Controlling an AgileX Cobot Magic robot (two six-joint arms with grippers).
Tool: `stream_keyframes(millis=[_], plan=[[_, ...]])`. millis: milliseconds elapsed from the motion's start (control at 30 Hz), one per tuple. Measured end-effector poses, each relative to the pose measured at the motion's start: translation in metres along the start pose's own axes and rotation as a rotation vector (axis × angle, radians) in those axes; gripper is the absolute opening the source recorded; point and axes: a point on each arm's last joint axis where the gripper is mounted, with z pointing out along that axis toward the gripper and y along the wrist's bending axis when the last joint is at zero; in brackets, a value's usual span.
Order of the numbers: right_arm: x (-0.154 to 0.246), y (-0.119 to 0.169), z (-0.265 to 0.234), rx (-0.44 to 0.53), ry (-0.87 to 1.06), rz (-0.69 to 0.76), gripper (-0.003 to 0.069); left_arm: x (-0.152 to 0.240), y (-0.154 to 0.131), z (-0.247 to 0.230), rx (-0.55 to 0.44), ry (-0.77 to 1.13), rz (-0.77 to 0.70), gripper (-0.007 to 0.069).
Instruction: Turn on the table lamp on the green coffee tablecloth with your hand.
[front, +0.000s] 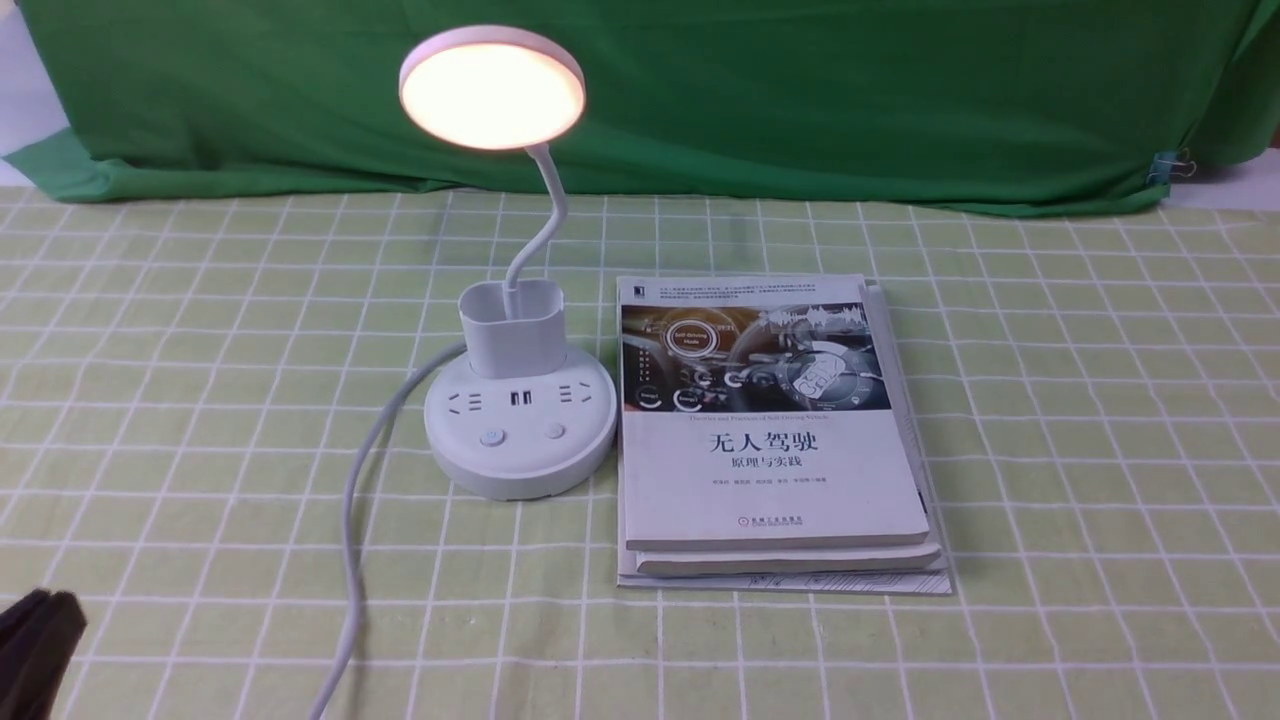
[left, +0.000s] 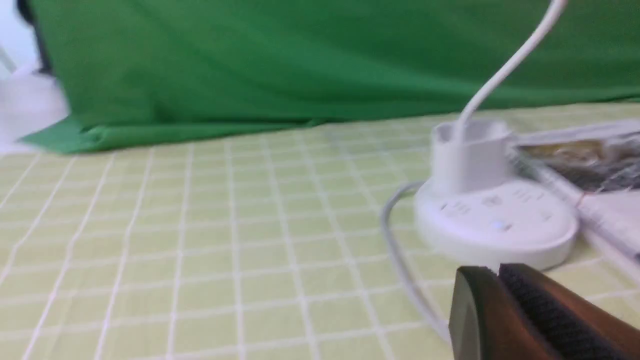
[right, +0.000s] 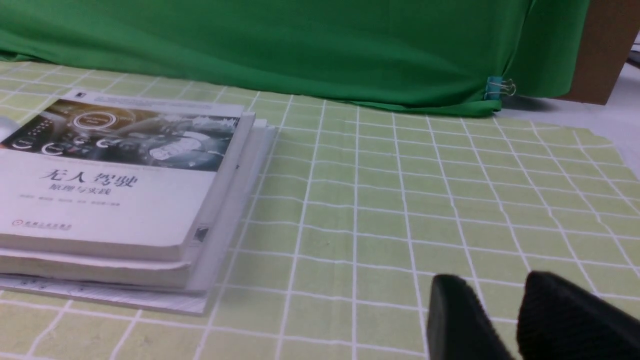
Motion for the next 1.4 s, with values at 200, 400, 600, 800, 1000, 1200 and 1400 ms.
stream_keyframes(millis=[200,400,600,800,1000,1200,1400], plan=[[-0.0001,0.0,0.0,0.0,-0.001,-0.001,0.0245,0.0073,0.0084,-0.0054,-0.148,0.024,0.024,0.0041],[-0.0001,0.0,0.0,0.0,-0.001,0.0,0.0245,0.0063,0.0097,-0.0059,-0.172,0.013,0.035,0.0046],[0.0,0.0,0.0,0.0,-0.001,0.0,0.0245,0.0062,0.0096,-0.0058,-0.17,0.012,0.029,0.0052],[0.0,0.0,0.0,0.0,-0.001,-0.001,0.0245,0.0062,0.0081,-0.0056,-0.155,0.006,-0.038,0.0061],[0.0,0.0,0.0,0.0,-0.001,-0.001,0.0245,0.0069,0.0079,-0.0056,-0.152,0.014,-0.045,0.0067],[0.0,0.0,0.0,0.0,-0.001,-0.001,0.0245,0.0076,0.0079,-0.0056,-0.152,0.021,-0.046,0.0072],[0.0,0.0,0.0,0.0,-0.001,-0.001,0.0245,0.0076,0.0079,-0.0056,-0.152,0.022,-0.038,0.0079]])
